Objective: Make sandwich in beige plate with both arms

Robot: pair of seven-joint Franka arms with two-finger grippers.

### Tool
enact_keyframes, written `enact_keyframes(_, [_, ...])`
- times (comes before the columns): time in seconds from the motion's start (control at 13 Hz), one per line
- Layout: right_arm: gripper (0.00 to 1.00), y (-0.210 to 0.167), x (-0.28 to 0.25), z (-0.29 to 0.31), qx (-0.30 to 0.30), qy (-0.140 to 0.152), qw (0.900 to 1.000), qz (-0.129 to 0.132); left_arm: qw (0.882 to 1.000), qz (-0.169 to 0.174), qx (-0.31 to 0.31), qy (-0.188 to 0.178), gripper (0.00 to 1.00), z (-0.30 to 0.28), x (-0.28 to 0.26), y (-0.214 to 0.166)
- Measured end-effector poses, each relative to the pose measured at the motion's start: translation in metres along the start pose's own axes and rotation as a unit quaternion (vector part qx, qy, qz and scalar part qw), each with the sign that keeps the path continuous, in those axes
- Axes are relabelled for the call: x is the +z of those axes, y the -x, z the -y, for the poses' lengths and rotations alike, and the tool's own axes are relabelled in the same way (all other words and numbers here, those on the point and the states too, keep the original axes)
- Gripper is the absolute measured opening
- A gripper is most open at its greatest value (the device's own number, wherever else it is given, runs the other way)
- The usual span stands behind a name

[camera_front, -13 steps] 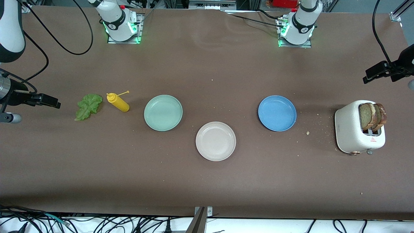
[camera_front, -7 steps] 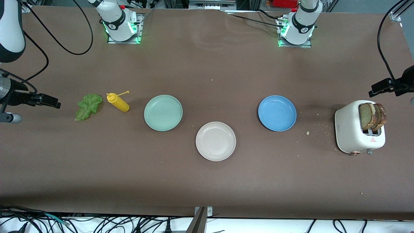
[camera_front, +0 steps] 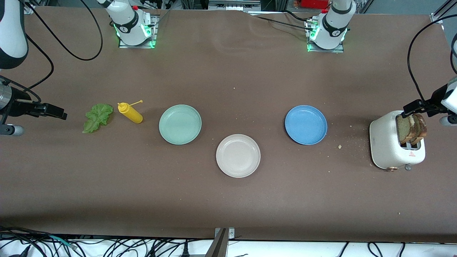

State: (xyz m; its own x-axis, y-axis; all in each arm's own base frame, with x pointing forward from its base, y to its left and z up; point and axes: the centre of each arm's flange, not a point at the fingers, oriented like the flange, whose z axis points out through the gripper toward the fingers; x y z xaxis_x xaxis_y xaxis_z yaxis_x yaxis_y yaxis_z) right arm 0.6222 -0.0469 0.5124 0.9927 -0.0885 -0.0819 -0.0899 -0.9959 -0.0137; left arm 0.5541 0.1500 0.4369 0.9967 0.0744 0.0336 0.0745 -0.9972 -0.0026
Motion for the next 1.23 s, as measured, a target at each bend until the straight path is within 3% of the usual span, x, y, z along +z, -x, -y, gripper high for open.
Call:
enact_keyframes(0.84, [1.0,0.0,0.0,0.0,0.0,0.0,1.0,0.0,0.999,-0.036,0.03,-0.01,0.99,0.008,0.06,0.01])
enact_keyframes(0.92, [1.0,0.0,0.0,0.0,0.0,0.0,1.0,0.0,0.999,-0.038,0.03,-0.011,0.95,0.009,0.067,0.01])
enact_keyframes(1.23, [1.0,0.0,0.0,0.0,0.0,0.0,1.0,0.0,0.999,-0.032,0.039,-0.01,0.47,0.013,0.082,0.012])
